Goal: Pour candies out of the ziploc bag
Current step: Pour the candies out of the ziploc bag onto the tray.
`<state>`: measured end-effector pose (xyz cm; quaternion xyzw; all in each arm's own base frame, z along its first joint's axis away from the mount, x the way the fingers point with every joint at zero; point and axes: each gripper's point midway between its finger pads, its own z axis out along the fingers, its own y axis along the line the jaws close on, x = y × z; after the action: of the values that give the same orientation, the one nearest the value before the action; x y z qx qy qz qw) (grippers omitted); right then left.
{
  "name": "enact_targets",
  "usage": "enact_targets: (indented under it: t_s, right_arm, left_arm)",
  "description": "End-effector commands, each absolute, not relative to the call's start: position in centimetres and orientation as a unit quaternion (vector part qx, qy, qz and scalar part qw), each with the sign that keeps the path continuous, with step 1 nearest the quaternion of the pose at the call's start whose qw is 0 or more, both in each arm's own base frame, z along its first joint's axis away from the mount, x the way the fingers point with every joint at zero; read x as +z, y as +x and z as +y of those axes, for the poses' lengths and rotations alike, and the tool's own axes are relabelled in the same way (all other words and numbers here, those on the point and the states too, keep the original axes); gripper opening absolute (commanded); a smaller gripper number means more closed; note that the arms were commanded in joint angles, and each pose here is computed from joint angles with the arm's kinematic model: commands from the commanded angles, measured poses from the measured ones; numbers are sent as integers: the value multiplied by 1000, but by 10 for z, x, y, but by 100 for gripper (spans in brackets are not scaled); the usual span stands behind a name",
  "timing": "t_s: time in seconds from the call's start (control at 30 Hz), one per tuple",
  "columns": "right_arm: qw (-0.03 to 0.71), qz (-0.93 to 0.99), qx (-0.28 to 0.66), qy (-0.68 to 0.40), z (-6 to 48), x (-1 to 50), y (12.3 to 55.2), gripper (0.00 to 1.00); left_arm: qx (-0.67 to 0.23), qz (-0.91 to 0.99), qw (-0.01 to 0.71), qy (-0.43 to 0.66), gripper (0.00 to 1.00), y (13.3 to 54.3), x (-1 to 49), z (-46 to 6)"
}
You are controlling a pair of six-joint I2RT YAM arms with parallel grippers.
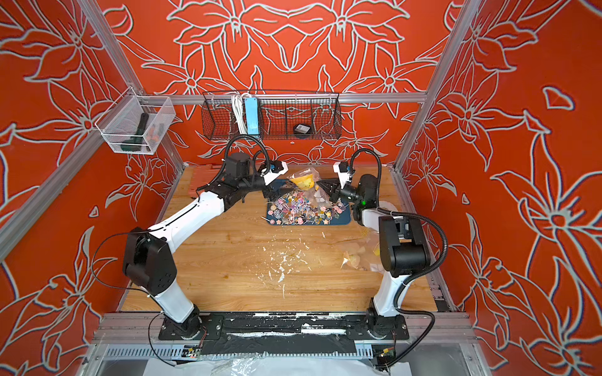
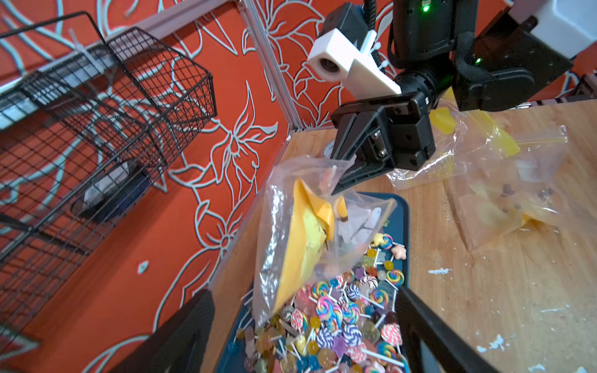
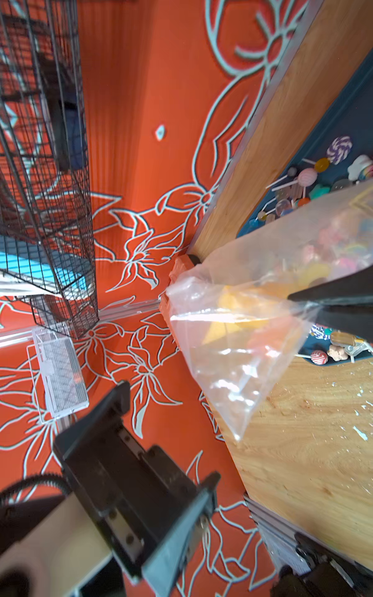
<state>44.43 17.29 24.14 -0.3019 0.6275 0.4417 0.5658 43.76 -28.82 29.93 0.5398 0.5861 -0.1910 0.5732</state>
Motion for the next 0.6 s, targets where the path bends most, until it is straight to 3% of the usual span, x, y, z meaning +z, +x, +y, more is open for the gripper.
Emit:
enact_targets:
  t_s: [0.0,0.4,0.57]
  right_arm:
    - [576,600,443,-336,175,255,442,0]
    - [573,597,446,-342,177,255,447,0]
    - [573,592,451,-343,178,258,449,0]
  left_arm:
    - [-217,536,575,580,91,435,306,-298]
    - [-244,548,536,595,89,464,283,-316]
    - [-236,561,531,589,74,473,275,-318]
